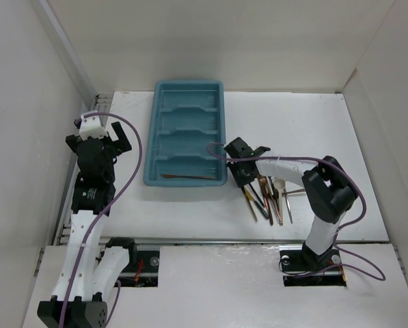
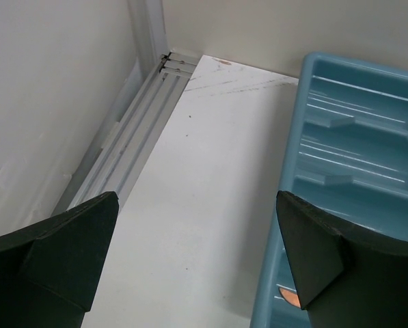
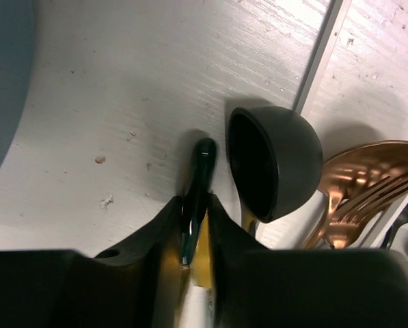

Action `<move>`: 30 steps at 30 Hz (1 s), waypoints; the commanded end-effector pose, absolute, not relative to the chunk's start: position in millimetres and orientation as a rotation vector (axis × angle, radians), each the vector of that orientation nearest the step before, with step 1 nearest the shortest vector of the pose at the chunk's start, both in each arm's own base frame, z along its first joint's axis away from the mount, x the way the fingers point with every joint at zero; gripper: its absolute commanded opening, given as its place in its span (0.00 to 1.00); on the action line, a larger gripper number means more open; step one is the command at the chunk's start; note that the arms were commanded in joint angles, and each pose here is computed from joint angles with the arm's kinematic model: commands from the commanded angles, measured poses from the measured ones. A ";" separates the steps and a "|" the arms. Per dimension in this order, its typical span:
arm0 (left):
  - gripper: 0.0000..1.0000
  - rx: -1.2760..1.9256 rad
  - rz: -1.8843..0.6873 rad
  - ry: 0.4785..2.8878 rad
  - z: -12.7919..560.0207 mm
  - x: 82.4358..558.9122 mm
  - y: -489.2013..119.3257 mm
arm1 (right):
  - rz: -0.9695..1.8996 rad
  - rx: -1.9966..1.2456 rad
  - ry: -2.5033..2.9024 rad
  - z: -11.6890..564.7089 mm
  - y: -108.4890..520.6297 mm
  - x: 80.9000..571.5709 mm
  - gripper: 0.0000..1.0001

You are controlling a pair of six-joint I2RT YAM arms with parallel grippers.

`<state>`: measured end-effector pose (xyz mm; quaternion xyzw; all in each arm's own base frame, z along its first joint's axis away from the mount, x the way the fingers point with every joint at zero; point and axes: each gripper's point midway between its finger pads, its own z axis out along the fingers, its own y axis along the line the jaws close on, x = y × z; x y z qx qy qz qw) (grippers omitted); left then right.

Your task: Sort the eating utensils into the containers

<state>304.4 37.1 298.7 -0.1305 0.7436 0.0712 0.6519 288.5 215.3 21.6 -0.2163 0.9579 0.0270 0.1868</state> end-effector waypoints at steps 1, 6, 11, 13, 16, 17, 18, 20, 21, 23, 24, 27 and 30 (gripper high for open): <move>1.00 -0.310 0.155 1.635 311.9 301.5 39.2 | 0.079 -0.598 2.671 21.3 226.0 296.2 0.21; 1.00 -0.310 0.155 1.635 311.9 301.5 39.2 | 0.038 -0.569 2.652 33.9 220.9 300.4 0.00; 1.00 -0.310 0.155 1.635 311.9 301.5 39.2 | 0.085 -0.577 2.516 101.2 229.5 317.9 0.00; 1.00 -0.310 0.155 1.635 311.9 301.5 39.2 | 0.105 -0.623 2.427 139.8 229.8 322.1 0.00; 1.00 -0.310 0.155 1.635 310.2 299.9 39.3 | 0.131 -0.685 2.362 173.8 235.8 327.4 0.00; 1.00 -0.310 0.155 1.635 310.1 299.9 39.3 | 0.112 -0.729 2.356 175.7 235.2 328.9 0.00; 1.00 -0.310 0.155 1.635 310.1 299.9 39.3 | 0.140 -0.760 2.352 181.3 240.2 328.1 0.00; 1.00 -0.310 0.155 1.635 310.1 299.9 39.3 | 0.149 -0.820 2.317 187.5 248.6 329.0 0.00; 1.00 -0.310 0.155 1.635 310.1 299.9 39.3 | 0.192 -0.847 2.268 198.7 258.9 329.3 0.00; 1.00 -0.310 0.155 1.635 310.1 299.9 39.3 | 0.264 -0.960 2.064 238.2 293.5 334.5 0.00; 1.00 -0.317 0.163 1.634 310.2 299.5 40.8 | 0.289 -1.009 1.986 249.8 309.8 335.3 0.00; 1.00 -0.317 0.163 1.634 310.2 299.5 40.8 | 0.331 -1.144 1.732 281.7 372.5 340.5 0.00; 1.00 -0.326 0.167 1.622 315.2 298.9 43.6 | 0.376 -1.278 1.627 270.0 419.4 344.0 0.00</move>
